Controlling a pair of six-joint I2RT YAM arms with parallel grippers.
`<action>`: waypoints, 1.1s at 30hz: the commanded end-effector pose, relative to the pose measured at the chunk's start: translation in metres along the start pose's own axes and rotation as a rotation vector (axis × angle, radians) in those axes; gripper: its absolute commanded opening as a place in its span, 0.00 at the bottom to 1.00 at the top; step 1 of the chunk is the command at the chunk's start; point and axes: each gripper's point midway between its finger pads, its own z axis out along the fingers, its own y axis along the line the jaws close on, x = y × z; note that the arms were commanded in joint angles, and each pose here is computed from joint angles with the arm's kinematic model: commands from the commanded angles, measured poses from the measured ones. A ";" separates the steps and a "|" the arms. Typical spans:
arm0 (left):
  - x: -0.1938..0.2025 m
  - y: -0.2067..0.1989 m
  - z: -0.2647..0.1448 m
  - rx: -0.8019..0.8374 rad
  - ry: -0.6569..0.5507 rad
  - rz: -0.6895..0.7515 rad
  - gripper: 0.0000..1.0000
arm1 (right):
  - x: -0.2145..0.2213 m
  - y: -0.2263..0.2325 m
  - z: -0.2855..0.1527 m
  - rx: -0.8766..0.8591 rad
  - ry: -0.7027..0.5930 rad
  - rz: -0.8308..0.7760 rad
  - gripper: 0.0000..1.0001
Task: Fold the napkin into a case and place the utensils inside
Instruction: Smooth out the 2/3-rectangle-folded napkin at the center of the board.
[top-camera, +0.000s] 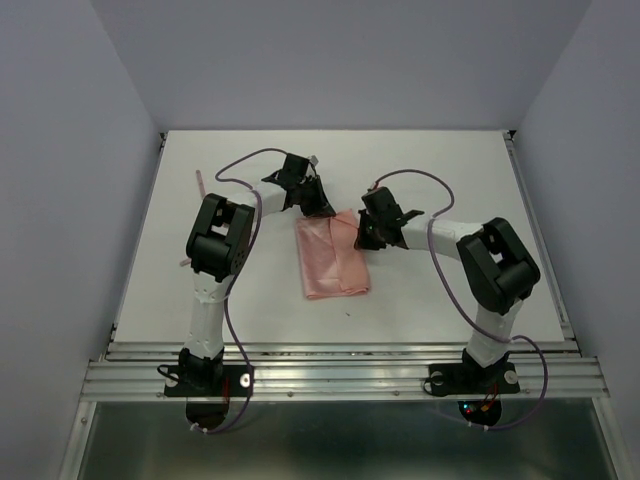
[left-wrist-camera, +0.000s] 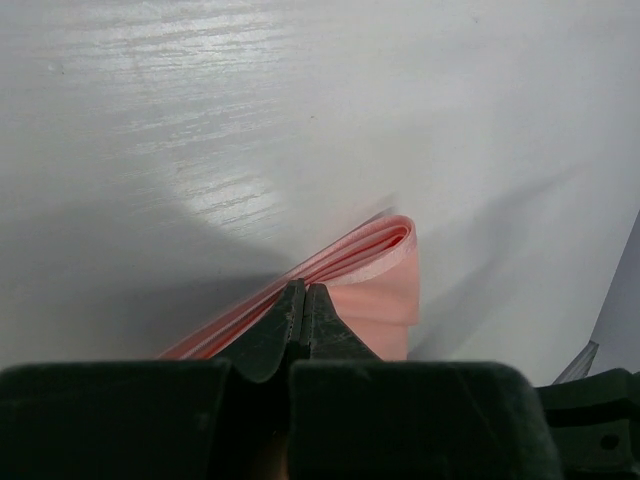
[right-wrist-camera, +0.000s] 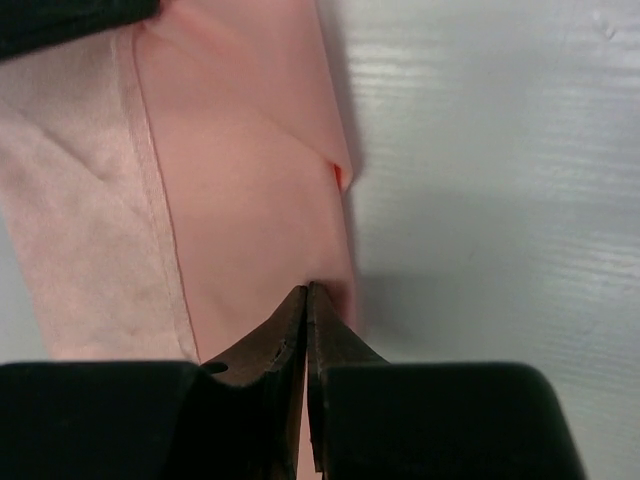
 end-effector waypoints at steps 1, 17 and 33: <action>-0.009 -0.006 -0.004 0.002 -0.021 0.017 0.00 | 0.021 0.007 -0.017 -0.015 0.019 -0.013 0.08; -0.008 -0.003 -0.003 -0.003 -0.021 0.008 0.00 | 0.080 0.012 -0.060 -0.025 0.068 -0.047 0.08; -0.008 -0.005 -0.006 0.000 -0.025 0.014 0.00 | 0.066 -0.004 -0.084 0.067 -0.060 -0.009 0.08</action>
